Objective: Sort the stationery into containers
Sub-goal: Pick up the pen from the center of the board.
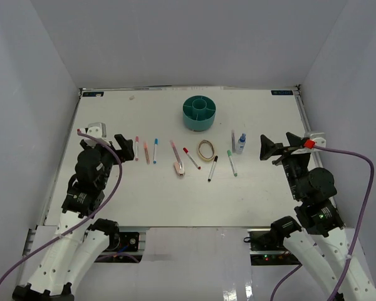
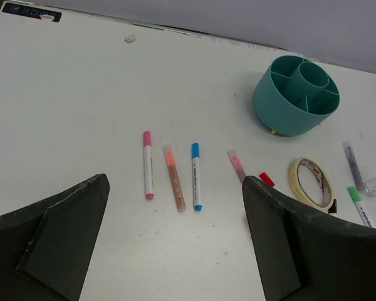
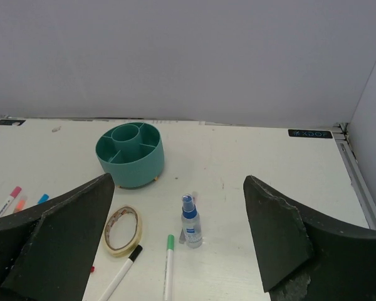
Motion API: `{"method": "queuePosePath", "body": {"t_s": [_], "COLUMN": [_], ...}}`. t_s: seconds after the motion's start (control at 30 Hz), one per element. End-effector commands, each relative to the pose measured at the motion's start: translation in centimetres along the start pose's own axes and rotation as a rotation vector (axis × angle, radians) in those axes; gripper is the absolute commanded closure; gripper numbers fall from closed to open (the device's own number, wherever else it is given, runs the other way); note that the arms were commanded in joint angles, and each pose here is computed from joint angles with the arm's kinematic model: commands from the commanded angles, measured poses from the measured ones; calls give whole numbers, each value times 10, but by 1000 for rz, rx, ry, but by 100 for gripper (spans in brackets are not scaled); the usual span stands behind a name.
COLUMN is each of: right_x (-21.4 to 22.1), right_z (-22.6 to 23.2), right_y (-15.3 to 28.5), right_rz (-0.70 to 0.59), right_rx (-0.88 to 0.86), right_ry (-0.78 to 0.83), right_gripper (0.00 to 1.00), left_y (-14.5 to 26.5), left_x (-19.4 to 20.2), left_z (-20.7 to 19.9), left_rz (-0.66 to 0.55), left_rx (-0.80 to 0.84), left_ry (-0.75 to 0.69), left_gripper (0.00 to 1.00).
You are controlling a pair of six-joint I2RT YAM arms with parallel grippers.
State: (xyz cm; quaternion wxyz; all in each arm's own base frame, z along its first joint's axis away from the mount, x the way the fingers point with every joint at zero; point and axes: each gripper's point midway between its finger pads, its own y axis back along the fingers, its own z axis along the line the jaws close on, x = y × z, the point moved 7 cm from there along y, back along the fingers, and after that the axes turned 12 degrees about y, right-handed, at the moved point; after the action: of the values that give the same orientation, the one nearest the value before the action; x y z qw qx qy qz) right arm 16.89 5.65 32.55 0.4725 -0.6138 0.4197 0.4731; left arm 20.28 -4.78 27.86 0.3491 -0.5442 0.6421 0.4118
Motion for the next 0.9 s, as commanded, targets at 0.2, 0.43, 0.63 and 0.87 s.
{"method": "queuePosePath", "body": {"t_s": [0.2,0.43,0.63,0.87], "right_x": [-1,23,45,61], "right_z": [-2,7,16,31], "right_y": [-5,-14,-20,-24], "right_rz": [6,181,318,405], "right_rx": [61,53,35,-80], "right_ry": [-70,-103,-125,-106], "right_gripper": [10,10,10,10], "left_y": [-18,-55,-94,-129], "left_x": [20,42,72,95], "left_z": [5,-6,-7,13], "left_rz": [92,332,527,656], "left_rx": [-73,-129,-203,-359], "left_ry": [12,52,55,31], "left_gripper": [2,2,2,3]}}
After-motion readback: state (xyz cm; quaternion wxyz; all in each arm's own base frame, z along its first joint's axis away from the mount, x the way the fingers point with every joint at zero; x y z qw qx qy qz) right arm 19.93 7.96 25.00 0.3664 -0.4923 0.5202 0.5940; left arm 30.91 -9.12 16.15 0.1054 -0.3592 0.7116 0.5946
